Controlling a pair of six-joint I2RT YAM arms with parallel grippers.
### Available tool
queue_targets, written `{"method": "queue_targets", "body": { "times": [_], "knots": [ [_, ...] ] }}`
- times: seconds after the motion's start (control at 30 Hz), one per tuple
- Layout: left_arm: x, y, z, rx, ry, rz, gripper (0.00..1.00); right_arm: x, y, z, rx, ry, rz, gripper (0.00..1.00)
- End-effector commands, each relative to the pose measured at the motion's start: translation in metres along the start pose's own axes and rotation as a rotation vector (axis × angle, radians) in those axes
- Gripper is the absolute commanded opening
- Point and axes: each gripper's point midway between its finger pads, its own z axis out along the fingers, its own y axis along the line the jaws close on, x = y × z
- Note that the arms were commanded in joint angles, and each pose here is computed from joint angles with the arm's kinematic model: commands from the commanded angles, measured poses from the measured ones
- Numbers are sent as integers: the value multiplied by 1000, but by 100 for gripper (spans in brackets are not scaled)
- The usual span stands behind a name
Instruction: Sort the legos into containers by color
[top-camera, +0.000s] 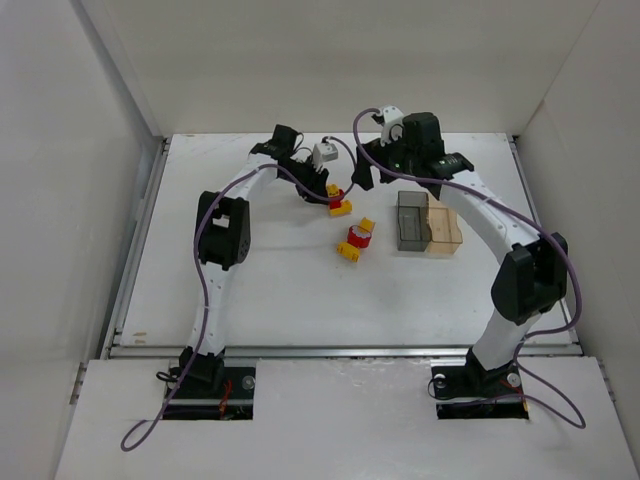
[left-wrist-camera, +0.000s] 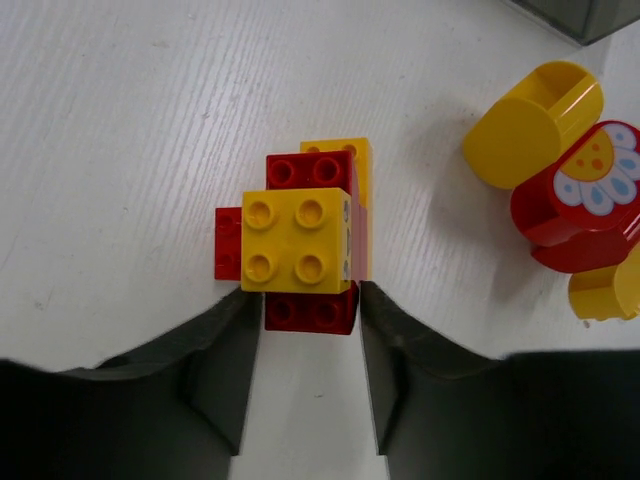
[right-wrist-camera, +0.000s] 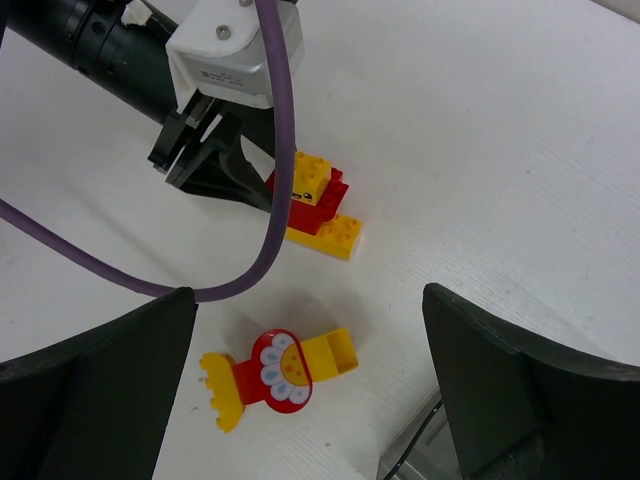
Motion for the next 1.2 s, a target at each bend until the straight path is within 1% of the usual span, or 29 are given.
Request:
{"method": "queue_targets", "body": {
  "times": [0.0,0.03,0.07,0.17,0.2,0.33,0.4,0.43,0.47,0.5,0.57,0.6,0.63,0.67,0.7,0.73,0.77,0.8,0.83,0.9,0.93,1.0,1.03,1.1,1.13,1.17],
  "knots": [
    [-24,-4,-9,12,-55,19,33,-22,1,-4,-9,-52,-28,100],
    [-25,-4,-9,12,-55,18,33,-22,1,-4,-9,-52,-28,100],
    [-25,-1,-9,-2,-54,13,24,-22,1,-4,-9,-52,-28,100],
    [-24,0,-9,-11,-48,0,9,-16,0,-1,-10,-34,-23,100],
    [-23,1,-9,-18,-44,-11,0,-16,0,-1,-10,-34,-23,100],
    [-14,-3,-8,-8,-28,-21,0,-16,0,-1,-10,-34,-23,100],
    [-20,-7,-13,-13,-36,-11,0,-14,0,-1,-10,-26,-20,100],
    [-24,-7,-16,-17,-41,10,0,-19,0,-2,-10,-36,-23,100],
    [-30,-8,-20,-23,-48,52,0,-13,-1,-4,-14,-13,0,100],
    [-41,-13,-30,-34,-62,93,0,-17,4,-8,-36,-23,-4,100],
    [-45,-20,-39,-37,-65,143,0,-18,7,-21,-52,-31,33,100],
    [-57,-26,-51,-59,-76,198,0,-23,3,-26,-51,-61,44,100],
    [-52,-31,-53,-53,-67,195,0,-25,0,-32,-57,-80,62,100],
    [-55,-35,-57,-58,-73,205,0,-13,3,-33,-67,-69,83,100],
    [-55,-40,-59,-50,-77,216,0,-26,1,-46,-56,-132,98,100],
    [-61,-48,-68,-57,-86,229,0,-25,4,-50,-67,-143,105,100],
    [-53,-54,-66,-39,-80,221,0,-16,1,-51,-59,-137,121,100],
    [-55,-61,-65,-31,-79,228,0,-20,5,-62,-61,-156,125,100],
    [-62,-71,-68,-21,-92,245,0,-24,7,-66,-61,-173,118,100],
    [-65,-78,-72,-14,-103,219,0,-24,13,-74,-78,-194,130,100],
    [-72,-87,-72,2,-115,235,0,-34,20,-88,-92,-239,126,100],
    [-82,-99,-80,2,-124,255,0,-36,21,-98,-73,-263,141,100],
    [-86,-108,-81,11,-125,248,0,-38,23,-105,-68,-277,161,99],
    [-95,-117,-86,-38,-108,237,0,-42,23,-109,-37,-294,200,96],
    [-99,-118,-87,-66,-104,217,0,-42,29,-107,-44,-292,243,92],
    [-100,-115,-88,-123,-86,149,0,-46,33,-109,-39,-295,259,89]
  ]
}}
